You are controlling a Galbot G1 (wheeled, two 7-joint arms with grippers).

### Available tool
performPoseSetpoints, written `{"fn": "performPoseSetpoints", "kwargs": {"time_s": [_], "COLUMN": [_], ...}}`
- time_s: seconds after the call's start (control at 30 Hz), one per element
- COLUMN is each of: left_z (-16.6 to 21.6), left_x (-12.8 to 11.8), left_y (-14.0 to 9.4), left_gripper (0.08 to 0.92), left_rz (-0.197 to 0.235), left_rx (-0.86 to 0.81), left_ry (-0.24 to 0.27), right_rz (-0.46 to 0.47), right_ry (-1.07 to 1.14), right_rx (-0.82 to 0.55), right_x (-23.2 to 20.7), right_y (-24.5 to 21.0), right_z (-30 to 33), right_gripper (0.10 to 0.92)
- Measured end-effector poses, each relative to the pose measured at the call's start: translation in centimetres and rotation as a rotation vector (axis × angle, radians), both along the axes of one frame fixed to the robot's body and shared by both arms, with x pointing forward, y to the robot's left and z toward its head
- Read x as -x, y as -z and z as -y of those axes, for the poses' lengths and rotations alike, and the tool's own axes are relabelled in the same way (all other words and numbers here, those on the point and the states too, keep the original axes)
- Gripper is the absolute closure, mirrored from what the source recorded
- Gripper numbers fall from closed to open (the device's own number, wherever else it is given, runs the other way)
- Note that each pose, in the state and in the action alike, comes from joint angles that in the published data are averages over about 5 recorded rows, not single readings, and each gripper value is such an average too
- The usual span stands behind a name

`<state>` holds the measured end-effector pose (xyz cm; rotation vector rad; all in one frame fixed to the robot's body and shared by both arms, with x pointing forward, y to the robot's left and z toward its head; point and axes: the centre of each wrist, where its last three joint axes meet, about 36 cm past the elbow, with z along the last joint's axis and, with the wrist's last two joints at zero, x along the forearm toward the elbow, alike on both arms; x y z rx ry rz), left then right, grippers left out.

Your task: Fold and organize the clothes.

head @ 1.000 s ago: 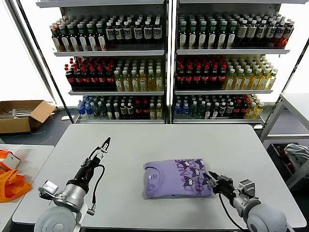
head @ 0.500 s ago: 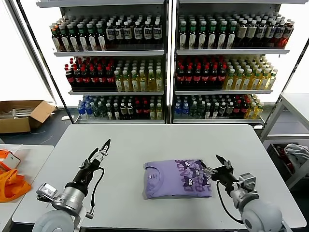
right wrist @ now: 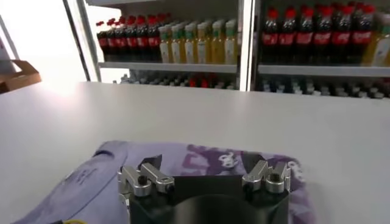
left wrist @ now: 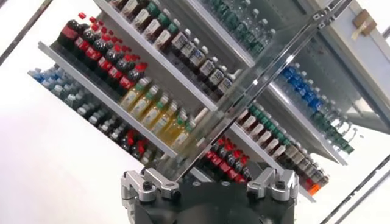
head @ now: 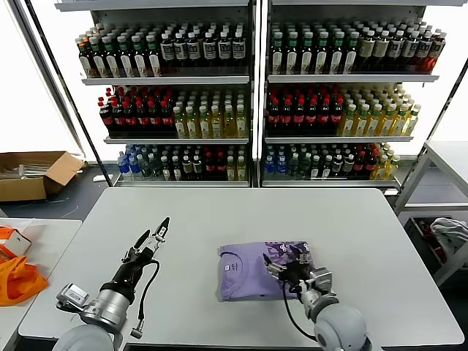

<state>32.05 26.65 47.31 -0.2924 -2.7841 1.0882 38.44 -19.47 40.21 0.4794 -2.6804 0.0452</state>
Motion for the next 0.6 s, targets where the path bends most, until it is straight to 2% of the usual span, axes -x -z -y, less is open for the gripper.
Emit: {"fn": "performPoseSetpoints", "kwargs": {"time_s": [0.37,0.47,0.6], "left_z": [-0.1,-0.2,-0.7], "left_x": [-0.1,-0.1,-0.1], "left_y": [0.5,0.6,0.7], "left_gripper": [0.177,0.177,0.177], "left_rz": [-0.007,-0.004,0.000], "left_rx": [0.001,-0.003,-0.023], "left_ry": [-0.008,-0.012,-0.014], "right_rz": [-0.044,-0.024,0.049], "right_ry": [-0.023,-0.019,-0.004], "right_rx": [0.086,0.077,0.039], "right_x": [0.3,0.6,1.0], "right_y": [1.3,0.5,-1.3], "right_z": [-1.8,-1.6,-0.7], "right_gripper": [0.200,0.200,0.200]}}
